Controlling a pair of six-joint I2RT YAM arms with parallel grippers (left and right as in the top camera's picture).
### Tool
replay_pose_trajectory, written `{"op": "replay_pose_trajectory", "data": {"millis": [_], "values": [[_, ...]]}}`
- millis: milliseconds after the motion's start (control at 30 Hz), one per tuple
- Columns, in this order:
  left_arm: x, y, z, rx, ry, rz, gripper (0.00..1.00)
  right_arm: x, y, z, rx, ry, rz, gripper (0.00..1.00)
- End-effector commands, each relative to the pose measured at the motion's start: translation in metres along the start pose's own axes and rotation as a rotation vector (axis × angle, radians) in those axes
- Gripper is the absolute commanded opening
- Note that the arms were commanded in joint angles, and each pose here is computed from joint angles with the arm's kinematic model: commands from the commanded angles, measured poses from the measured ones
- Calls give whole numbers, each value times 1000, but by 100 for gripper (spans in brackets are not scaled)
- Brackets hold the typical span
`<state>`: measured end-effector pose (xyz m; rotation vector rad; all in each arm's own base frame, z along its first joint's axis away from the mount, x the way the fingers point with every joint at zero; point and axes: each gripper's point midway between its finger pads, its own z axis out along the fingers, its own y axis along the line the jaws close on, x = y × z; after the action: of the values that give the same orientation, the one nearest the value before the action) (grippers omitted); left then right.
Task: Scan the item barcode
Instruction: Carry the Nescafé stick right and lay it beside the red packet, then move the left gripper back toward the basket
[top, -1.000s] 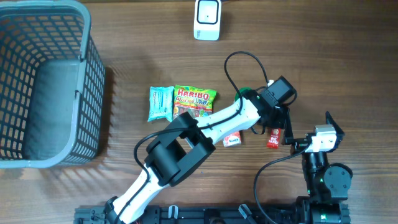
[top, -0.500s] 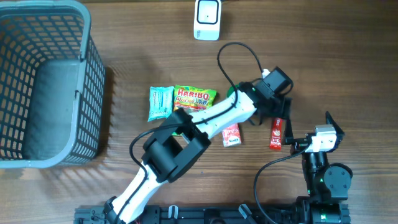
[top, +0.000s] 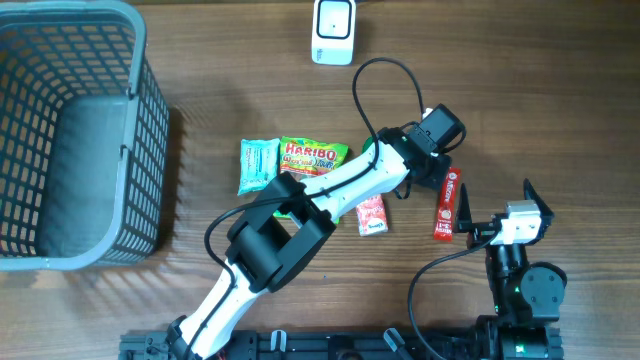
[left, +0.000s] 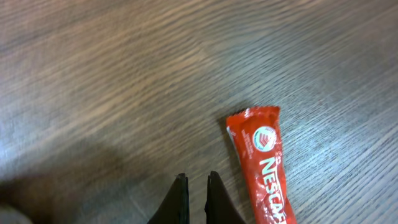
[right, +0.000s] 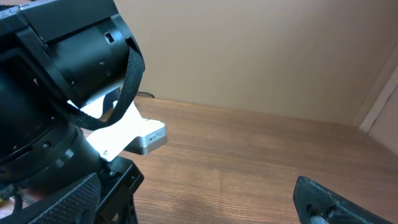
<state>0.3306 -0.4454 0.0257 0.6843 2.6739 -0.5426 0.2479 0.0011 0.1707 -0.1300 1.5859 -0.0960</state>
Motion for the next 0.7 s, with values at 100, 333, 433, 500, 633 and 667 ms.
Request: {"op": "replay_pose_trajectory", "data": {"millis": [100,333,433,500,633,667], "values": [[-34,-16,-41,22,-113,202,4,-1,-1,0,5,-6,-13,100],[-58,-31,-103,54,-216,208,4,-1,-1,0,5,-6,-13,100],[-63,-22,-140,14,-242,194,4,-1,-1,0,5,-6,-13,100],[-68,-6,-168,-88,-286,179,4,-1,-1,0,5,-6,-13,100],[-93,17,-258,-270,-499,138,4,-1,-1,0,5,-6,-14,100],[-103,22,-300,-328,-600,152,4,-1,-1,0,5,-6,-13,100]]}}
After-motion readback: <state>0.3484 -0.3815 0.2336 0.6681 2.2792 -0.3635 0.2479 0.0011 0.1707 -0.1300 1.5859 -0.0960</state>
